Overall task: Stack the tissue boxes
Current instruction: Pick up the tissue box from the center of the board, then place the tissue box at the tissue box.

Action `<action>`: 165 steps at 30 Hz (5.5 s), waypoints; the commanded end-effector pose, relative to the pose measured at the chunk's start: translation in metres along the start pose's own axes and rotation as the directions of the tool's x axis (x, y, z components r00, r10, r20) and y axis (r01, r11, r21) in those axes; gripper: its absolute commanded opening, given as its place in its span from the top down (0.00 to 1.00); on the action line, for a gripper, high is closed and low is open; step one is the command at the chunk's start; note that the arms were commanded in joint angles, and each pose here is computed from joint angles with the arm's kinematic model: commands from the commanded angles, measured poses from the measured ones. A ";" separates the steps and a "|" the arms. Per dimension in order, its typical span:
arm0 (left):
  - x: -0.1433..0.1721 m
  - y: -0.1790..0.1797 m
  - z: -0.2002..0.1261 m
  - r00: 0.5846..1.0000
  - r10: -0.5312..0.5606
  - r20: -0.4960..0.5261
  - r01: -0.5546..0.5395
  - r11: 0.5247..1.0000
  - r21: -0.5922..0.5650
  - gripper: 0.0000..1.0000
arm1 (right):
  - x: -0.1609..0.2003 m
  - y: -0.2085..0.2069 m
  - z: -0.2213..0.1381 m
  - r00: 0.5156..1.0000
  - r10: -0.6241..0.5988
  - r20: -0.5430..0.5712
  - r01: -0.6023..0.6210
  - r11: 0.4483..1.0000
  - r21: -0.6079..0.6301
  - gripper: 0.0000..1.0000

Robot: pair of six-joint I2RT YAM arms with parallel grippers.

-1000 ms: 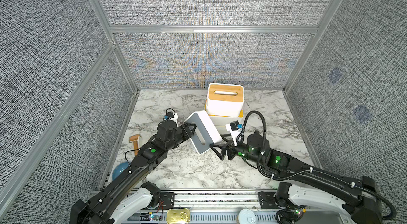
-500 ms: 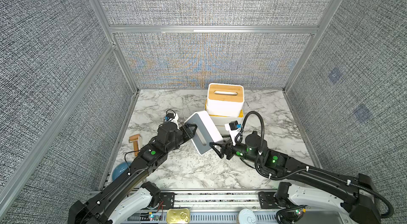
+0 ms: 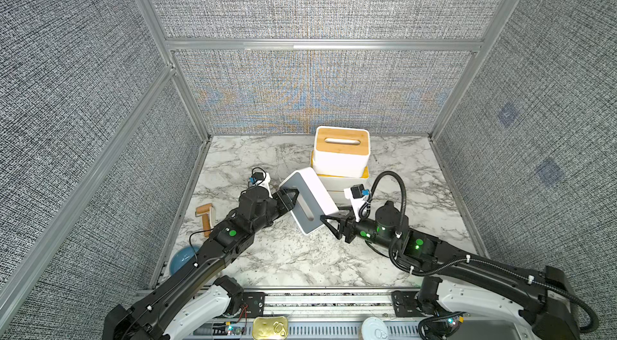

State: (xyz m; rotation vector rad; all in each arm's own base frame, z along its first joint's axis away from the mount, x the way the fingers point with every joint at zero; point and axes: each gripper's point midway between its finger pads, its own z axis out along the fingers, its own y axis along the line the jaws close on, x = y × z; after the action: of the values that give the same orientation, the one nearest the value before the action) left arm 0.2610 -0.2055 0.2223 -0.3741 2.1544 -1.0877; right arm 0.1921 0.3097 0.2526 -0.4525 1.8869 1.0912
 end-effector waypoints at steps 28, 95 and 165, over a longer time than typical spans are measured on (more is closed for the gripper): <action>-0.030 -0.025 -0.039 0.970 0.200 0.138 -0.204 0.979 0.015 0.16 | -0.045 0.016 -0.041 0.992 -0.005 0.128 0.006 1.000 -0.009 0.89; 0.000 -0.035 -0.068 0.823 0.526 0.215 -0.563 0.805 0.186 0.01 | -0.212 -0.068 -0.014 0.495 0.737 0.461 -0.774 0.615 -0.151 0.90; -0.005 -0.037 -0.073 0.819 0.522 0.238 -0.565 0.806 0.176 0.01 | -0.184 -0.090 -0.055 0.542 0.648 0.535 -0.743 0.667 -0.055 0.01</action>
State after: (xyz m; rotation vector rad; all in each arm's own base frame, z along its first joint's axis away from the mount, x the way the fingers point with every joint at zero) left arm 0.2129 -0.1815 0.2779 0.2413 1.7941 -0.9109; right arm 0.3265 0.2030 0.3712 0.7776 1.6294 1.4328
